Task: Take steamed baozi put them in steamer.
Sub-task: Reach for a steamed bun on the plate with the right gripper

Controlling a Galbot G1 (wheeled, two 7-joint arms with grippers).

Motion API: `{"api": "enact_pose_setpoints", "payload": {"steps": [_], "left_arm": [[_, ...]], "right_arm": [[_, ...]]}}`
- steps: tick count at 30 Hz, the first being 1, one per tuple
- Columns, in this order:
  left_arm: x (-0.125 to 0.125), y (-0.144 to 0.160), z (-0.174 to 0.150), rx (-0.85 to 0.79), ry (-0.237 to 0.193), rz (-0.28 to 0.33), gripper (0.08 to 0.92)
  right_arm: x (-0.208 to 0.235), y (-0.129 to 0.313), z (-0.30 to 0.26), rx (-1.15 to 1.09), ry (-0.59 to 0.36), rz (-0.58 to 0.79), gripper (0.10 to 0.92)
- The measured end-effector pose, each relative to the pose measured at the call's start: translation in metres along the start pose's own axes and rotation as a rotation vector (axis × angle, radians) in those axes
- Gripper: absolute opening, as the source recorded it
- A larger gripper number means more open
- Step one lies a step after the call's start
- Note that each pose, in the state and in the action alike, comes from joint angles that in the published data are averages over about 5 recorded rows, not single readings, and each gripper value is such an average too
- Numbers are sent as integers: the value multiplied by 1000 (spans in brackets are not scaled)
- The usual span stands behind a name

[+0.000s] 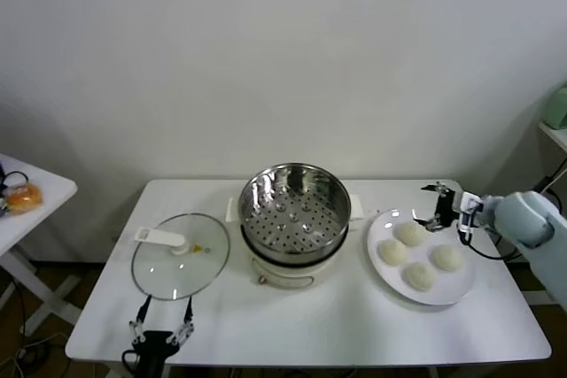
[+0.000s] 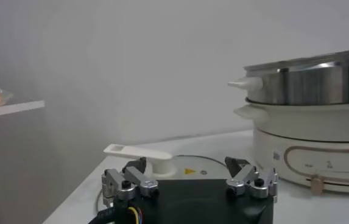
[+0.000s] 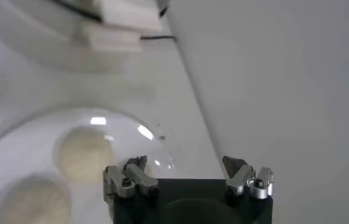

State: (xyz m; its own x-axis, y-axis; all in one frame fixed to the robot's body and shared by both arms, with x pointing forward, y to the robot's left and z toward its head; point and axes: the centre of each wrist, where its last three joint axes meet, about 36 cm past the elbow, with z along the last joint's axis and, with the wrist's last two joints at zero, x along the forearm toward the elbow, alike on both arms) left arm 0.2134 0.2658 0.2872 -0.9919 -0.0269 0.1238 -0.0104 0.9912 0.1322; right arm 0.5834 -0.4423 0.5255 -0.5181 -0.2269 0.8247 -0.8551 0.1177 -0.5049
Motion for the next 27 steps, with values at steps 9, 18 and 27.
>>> {"api": "enact_pose_setpoints", "payload": {"steps": [9,18,27], "left_arm": [[0,-1,1,-13,-1,10,823],[1,-1,5,-23,4,22,823],[4,3,9,-33,10,16,823]], "right_arm": [[-26,-48,-2,143,108,-237,823],[-65,-72,-12,173,157,-373,823],[-104,-79,-23,176,186,-447,823]]}}
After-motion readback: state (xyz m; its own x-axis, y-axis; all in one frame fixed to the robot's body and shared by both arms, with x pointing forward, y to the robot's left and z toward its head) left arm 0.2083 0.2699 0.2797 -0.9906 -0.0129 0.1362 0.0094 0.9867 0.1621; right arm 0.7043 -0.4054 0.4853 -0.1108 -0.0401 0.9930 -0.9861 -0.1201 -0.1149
